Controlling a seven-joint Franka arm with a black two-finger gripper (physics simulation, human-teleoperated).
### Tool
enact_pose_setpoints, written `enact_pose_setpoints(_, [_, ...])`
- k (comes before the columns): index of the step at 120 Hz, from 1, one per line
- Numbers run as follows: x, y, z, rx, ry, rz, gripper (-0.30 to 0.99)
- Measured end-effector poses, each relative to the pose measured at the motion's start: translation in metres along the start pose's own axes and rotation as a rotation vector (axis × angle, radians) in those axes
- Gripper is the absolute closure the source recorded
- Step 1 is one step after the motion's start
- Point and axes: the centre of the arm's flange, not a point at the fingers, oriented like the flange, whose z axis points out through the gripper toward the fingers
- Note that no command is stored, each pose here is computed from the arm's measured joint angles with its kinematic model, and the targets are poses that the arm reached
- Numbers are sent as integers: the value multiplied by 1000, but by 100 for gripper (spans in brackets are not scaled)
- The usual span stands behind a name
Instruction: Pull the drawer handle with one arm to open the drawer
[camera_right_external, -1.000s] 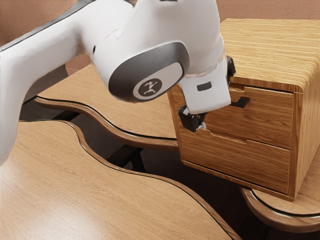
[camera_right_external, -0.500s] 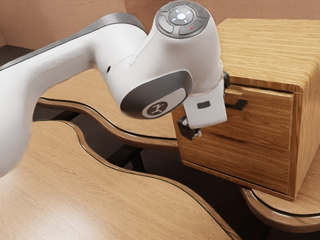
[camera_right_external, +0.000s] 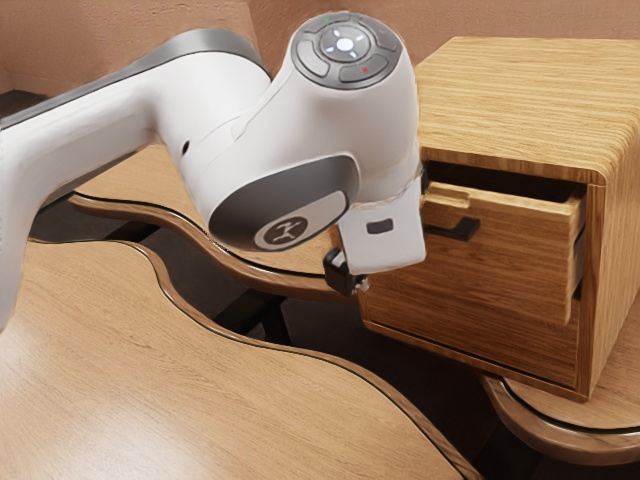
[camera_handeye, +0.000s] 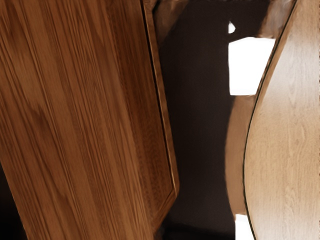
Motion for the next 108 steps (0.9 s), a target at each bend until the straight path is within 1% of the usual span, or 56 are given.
enact_pose_setpoints(4, [0,5,2,-4,-1,0,-1])
enact_pose_setpoints(7, [0,8,3,-5,-1,0,-4])
enact_pose_setpoints(14, [1,12,4,-6,3,-2,2])
enact_pose_setpoints(22, [1,15,4,-7,9,-8,1])
enact_pose_setpoints(30, [2,32,-4,-9,8,-9,4])
enact_pose_setpoints(38, [10,53,-20,1,12,2,13])
enact_pose_setpoints(42, [14,66,-31,12,14,11,22])
enact_pose_setpoints(45, [15,76,-41,25,10,14,31])
enact_pose_setpoints(51, [12,94,-57,49,2,13,42])
enact_pose_setpoints(53, [12,100,-63,58,0,13,48])
enact_pose_setpoints(55, [7,104,-67,65,-6,4,49])
enact_pose_setpoints(56, [4,106,-69,68,-9,-1,48])
enact_pose_setpoints(60, [-6,113,-81,89,-17,-22,40])
enact_pose_setpoints(72, [-30,132,-137,189,-18,-87,23])
enact_pose_setpoints(76, [-43,132,-157,211,-5,-136,19])
enact_pose_setpoints(83, [-63,133,-191,212,28,-246,14])
enact_pose_setpoints(87, [-73,134,-221,214,67,-320,12])
enact_pose_setpoints(92, [-84,138,-255,203,134,-418,10])
enact_pose_setpoints(95, [-91,137,-261,174,159,-479,9])
enact_pose_setpoints(102, [-101,133,-261,95,188,-615,7])
enact_pose_setpoints(108, [-110,132,-257,31,195,-736,6])
